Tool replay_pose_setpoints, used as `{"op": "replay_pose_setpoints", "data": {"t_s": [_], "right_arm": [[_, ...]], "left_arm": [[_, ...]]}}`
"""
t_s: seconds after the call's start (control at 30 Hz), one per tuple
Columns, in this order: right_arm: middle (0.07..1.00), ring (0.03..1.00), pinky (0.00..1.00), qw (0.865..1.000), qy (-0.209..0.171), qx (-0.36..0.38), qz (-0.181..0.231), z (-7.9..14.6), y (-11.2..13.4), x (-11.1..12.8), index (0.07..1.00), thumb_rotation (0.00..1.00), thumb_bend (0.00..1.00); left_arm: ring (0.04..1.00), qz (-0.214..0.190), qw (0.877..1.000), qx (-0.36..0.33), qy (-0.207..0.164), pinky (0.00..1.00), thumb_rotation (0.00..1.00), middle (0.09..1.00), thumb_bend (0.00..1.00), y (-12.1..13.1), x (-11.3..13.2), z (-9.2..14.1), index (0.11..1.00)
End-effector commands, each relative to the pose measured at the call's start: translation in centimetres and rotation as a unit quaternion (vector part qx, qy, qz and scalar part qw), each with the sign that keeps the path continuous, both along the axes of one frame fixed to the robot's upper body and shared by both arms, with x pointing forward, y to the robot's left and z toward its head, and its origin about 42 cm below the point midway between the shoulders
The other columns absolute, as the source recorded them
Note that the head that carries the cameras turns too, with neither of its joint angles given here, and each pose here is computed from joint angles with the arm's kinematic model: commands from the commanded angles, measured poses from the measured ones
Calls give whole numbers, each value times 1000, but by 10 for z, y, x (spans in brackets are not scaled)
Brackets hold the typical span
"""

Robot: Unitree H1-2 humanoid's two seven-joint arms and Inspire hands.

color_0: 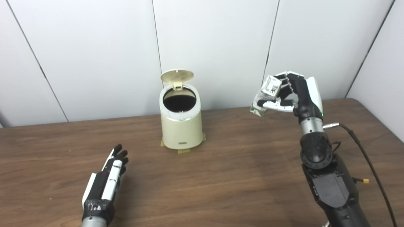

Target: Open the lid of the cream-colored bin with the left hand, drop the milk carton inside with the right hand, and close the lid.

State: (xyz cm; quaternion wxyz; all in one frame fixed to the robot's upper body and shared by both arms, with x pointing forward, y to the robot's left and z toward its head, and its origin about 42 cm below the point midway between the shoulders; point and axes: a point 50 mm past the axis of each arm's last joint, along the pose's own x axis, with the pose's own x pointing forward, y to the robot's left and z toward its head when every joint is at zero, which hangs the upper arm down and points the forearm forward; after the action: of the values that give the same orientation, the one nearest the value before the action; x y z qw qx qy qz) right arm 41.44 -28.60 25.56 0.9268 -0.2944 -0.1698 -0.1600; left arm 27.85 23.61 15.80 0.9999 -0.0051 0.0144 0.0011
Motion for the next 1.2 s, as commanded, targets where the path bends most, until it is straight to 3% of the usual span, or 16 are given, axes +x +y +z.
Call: {"op": "replay_pose_setpoints", "data": {"t_s": [0.0, 0.33, 0.57, 0.83, 1.17], "right_arm": [[487, 387, 352, 997, -80, 4, 20, 52, 20, 5, 526, 0, 517], [475, 371, 316, 989, -119, 20, 91, 82, 77, 1, 542, 0, 513], [487, 366, 306, 986, -115, 36, 119, 93, 112, 11, 538, 0, 512], [487, 374, 312, 979, -112, 31, 165, 88, 141, 28, 533, 0, 514], [487, 377, 303, 977, -104, 30, 186, 77, 168, 48, 526, 0, 515]], "left_arm": [[959, 4, 999, -8, -40, 985, 840, 961, 381, 1, 5, 11, 974], [936, 7, 999, -4, -51, 941, 826, 936, 420, 0, 0, 5, 944], [935, 5, 999, -8, -42, 947, 792, 933, 432, -11, -2, 4, 936], [933, 8, 999, -12, -41, 952, 823, 932, 426, -20, -3, 0, 942], [932, 10, 999, -18, -38, 958, 783, 923, 461, -29, -1, -5, 938]]}}
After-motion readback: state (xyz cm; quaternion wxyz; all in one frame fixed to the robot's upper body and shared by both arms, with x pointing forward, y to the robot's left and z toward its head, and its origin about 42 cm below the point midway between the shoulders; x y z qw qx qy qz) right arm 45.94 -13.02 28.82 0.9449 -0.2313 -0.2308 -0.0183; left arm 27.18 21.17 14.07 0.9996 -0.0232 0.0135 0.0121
